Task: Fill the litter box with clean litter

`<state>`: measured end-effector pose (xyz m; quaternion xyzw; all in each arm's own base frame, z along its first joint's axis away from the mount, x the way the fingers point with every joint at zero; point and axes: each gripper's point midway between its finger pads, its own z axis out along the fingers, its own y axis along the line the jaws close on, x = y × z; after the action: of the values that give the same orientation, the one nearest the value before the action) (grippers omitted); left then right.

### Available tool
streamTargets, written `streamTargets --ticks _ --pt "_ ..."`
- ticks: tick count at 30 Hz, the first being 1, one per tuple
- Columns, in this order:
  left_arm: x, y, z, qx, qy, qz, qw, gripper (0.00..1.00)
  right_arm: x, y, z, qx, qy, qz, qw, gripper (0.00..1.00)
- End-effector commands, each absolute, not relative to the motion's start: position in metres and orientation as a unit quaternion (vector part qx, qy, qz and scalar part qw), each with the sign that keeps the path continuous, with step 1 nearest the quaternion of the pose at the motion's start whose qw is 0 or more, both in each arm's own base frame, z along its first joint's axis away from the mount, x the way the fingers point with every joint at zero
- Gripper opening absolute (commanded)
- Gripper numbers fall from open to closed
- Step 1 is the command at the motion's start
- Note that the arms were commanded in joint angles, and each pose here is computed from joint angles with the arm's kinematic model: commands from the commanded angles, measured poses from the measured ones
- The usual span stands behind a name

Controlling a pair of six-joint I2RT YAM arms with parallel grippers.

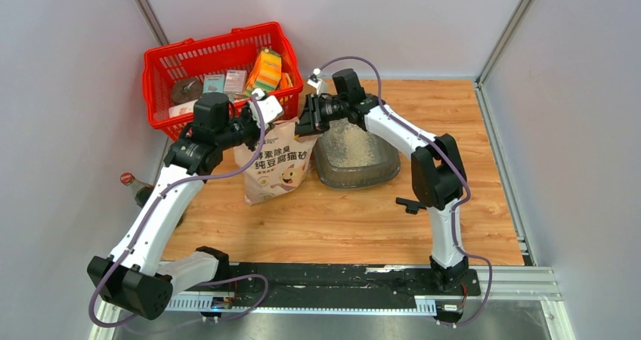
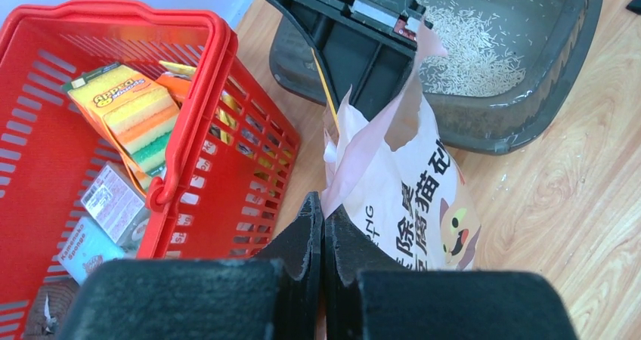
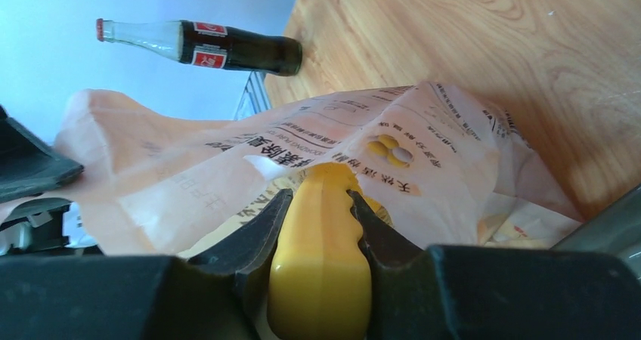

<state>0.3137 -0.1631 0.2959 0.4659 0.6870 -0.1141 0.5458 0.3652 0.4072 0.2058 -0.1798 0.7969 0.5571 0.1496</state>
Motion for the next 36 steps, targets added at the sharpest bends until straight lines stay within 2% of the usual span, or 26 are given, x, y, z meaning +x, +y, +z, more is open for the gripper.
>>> streamTargets --ticks 1,14,27,36 --pt "0.319 -0.175 0.372 0.482 0.594 -0.095 0.637 0.0 0.368 0.399 0.235 -0.175 0.77 0.597 0.14 0.0" --pt "0.307 -0.169 0.373 0.508 0.587 -0.076 0.626 0.0 0.396 0.354 0.24 -0.096 0.766 0.623 0.124 0.0" --pt "0.299 -0.171 0.367 0.515 0.581 -0.082 0.624 0.0 0.385 0.343 0.265 -0.131 0.741 0.646 0.129 0.0" --pt "0.303 -0.171 0.366 0.515 0.581 -0.077 0.626 0.0 0.391 0.329 0.257 -0.104 0.745 0.65 0.106 0.0"
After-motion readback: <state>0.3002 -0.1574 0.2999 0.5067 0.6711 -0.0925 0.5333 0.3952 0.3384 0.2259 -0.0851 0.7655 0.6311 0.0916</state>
